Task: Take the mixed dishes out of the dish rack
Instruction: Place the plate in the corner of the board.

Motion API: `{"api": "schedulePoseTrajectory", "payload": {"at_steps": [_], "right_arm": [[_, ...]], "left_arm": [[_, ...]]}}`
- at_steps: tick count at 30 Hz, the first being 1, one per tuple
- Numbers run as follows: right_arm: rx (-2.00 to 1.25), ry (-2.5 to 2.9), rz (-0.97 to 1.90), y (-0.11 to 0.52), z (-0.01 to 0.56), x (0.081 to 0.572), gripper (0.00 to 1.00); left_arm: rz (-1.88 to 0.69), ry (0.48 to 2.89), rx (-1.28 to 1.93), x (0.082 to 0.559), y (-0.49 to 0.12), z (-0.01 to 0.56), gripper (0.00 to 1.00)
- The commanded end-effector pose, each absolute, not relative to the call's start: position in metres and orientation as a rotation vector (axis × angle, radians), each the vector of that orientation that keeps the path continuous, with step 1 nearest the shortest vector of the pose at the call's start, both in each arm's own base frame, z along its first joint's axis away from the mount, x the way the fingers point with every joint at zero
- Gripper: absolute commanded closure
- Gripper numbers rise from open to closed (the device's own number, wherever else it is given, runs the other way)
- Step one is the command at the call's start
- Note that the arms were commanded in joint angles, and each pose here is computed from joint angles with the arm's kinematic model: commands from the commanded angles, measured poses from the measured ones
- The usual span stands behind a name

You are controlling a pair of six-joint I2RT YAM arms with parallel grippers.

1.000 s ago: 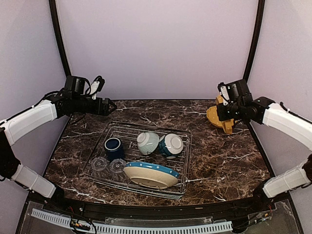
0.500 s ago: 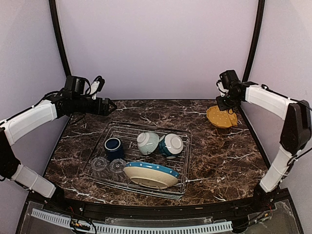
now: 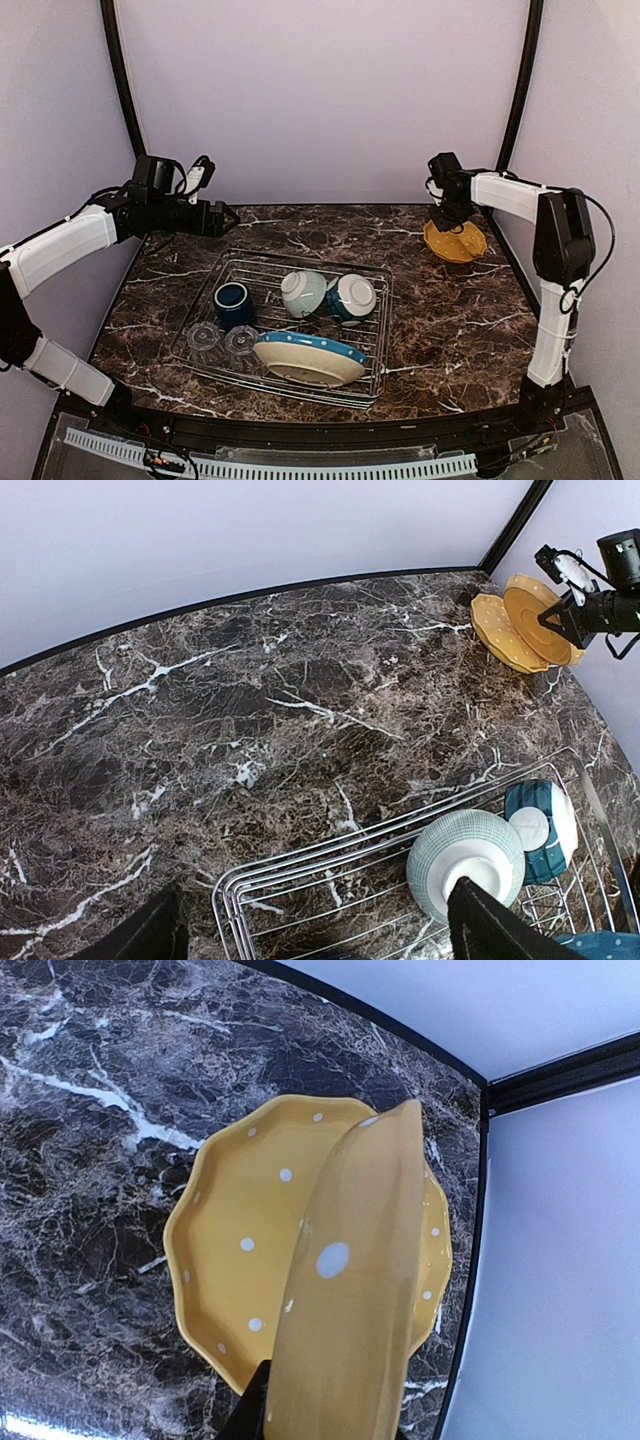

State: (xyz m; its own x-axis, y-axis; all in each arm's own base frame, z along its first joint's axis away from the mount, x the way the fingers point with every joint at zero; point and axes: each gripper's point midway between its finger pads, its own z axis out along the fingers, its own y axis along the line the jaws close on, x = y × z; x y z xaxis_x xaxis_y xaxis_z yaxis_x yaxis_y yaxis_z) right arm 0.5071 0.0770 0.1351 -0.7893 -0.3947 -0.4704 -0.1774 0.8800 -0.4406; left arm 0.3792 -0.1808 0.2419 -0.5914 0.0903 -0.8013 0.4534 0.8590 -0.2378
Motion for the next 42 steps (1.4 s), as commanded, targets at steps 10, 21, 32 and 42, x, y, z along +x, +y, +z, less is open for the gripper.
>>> {"api": "schedulePoseTrajectory", "payload": {"at_steps": [10,21,32,42], "right_arm": [[-0.385,2.37,-0.641,0.065,0.143,0.553,1.0],[-0.41,2.446,-0.587,0.073,0.105,0.548,0.78],[-0.437,2.48,-0.622,0.078,0.08,0.543,0.59],[-0.443,2.479,-0.537,0.087,0.092,0.54,0.33]], "left_arm": [[-0.565,2.149,0.386,0.376,-0.181,0.253,0.11],[-0.576,2.148,0.385,0.376,-0.182,0.254,0.11],[-0.572,2.147,0.385,0.376,-0.182,0.254,0.11],[-0.572,2.144,0.385,0.376,-0.182,0.255,0.11]]}}
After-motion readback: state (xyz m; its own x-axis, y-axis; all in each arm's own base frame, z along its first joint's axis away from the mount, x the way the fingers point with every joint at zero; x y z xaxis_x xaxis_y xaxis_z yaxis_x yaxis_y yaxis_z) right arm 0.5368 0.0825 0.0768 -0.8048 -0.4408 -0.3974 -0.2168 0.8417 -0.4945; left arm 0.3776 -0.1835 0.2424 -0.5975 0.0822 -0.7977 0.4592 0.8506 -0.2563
